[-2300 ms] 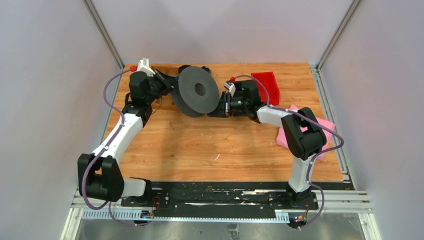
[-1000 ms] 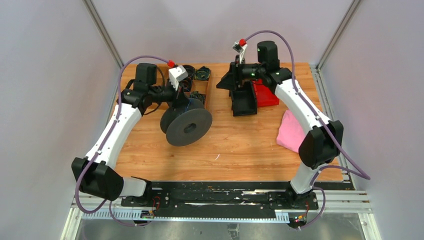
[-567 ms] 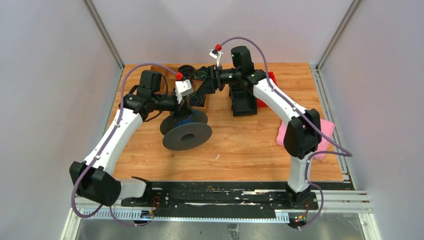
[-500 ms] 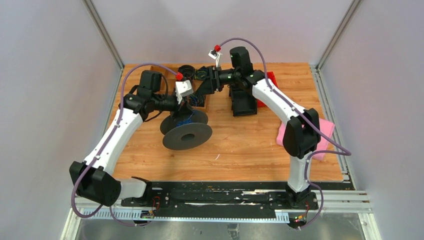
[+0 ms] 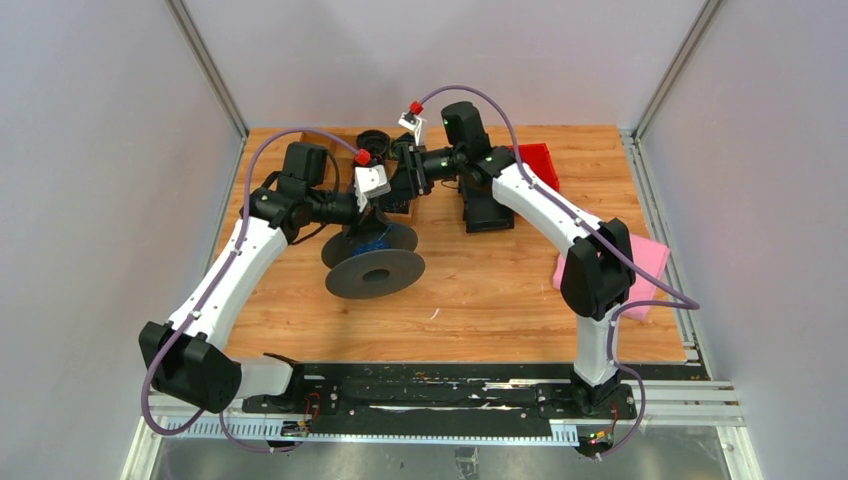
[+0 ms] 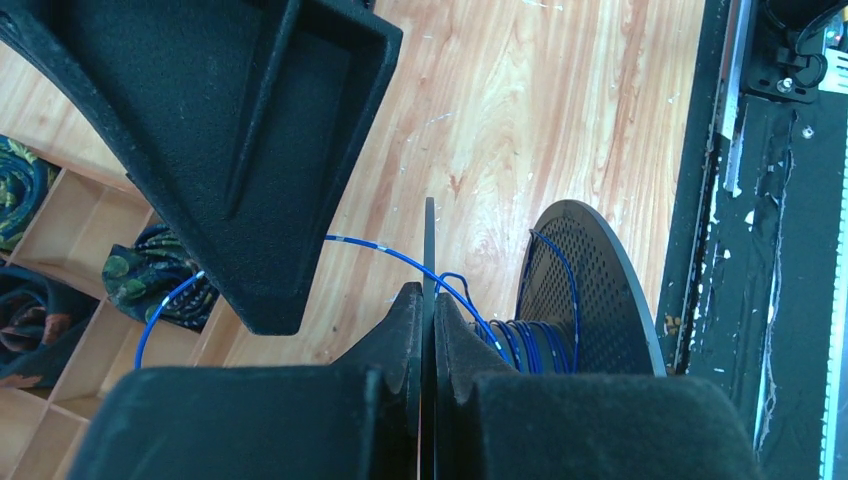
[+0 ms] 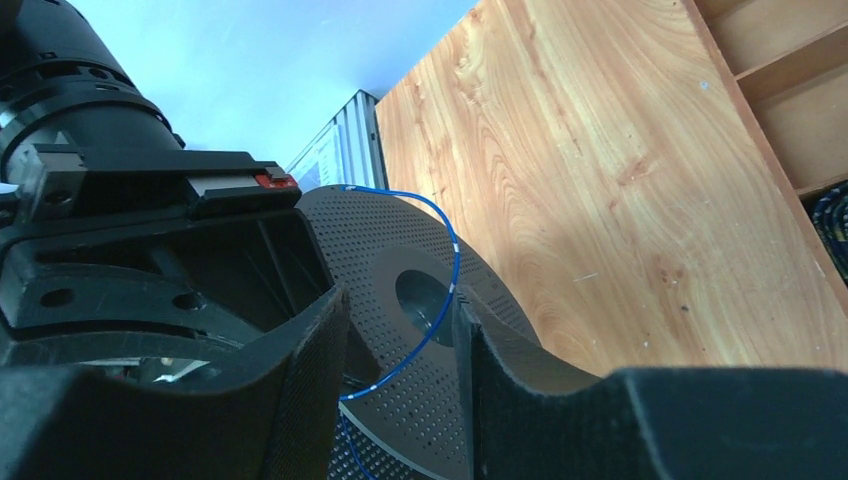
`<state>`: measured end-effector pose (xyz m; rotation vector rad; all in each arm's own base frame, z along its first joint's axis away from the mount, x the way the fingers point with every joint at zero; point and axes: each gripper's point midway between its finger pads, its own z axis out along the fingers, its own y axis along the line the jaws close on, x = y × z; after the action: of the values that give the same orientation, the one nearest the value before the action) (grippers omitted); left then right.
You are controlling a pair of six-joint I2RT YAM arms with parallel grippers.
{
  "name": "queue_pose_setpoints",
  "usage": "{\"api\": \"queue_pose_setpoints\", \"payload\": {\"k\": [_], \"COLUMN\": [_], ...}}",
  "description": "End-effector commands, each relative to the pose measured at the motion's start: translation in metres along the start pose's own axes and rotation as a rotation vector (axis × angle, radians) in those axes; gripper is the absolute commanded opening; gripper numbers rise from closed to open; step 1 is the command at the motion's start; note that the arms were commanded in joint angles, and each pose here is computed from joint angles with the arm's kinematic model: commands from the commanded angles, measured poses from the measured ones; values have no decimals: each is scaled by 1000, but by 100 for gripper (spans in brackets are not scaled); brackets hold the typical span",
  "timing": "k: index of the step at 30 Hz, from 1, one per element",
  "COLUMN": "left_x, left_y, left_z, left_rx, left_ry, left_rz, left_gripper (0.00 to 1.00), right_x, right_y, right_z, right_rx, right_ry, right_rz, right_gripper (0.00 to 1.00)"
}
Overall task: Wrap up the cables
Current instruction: Wrap the cable around the cable reel.
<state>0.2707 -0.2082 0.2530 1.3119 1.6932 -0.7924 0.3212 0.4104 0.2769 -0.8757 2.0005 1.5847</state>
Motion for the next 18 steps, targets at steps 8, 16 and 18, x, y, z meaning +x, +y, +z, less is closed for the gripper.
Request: {"api": "queue_pose_setpoints", "payload": {"k": [8, 16, 18], "left_x": [-15, -24, -27], "left_y": [-2, 0, 1], "left_z": [-5, -12, -14], "left_rx": [-10, -69, -84], "left_ry": [-35, -75, -84], "left_rz": [56, 81, 80], "left_gripper": [0, 1, 0], "right_x": [10, 8, 11], "right_y": [-20, -57, -65], "right_z": [0, -32, -42], "right_rx": [148, 342, 393], "right_ry": [25, -23, -28], "right_rz": [-50, -25, -37], "right_gripper": [18, 3, 2]}}
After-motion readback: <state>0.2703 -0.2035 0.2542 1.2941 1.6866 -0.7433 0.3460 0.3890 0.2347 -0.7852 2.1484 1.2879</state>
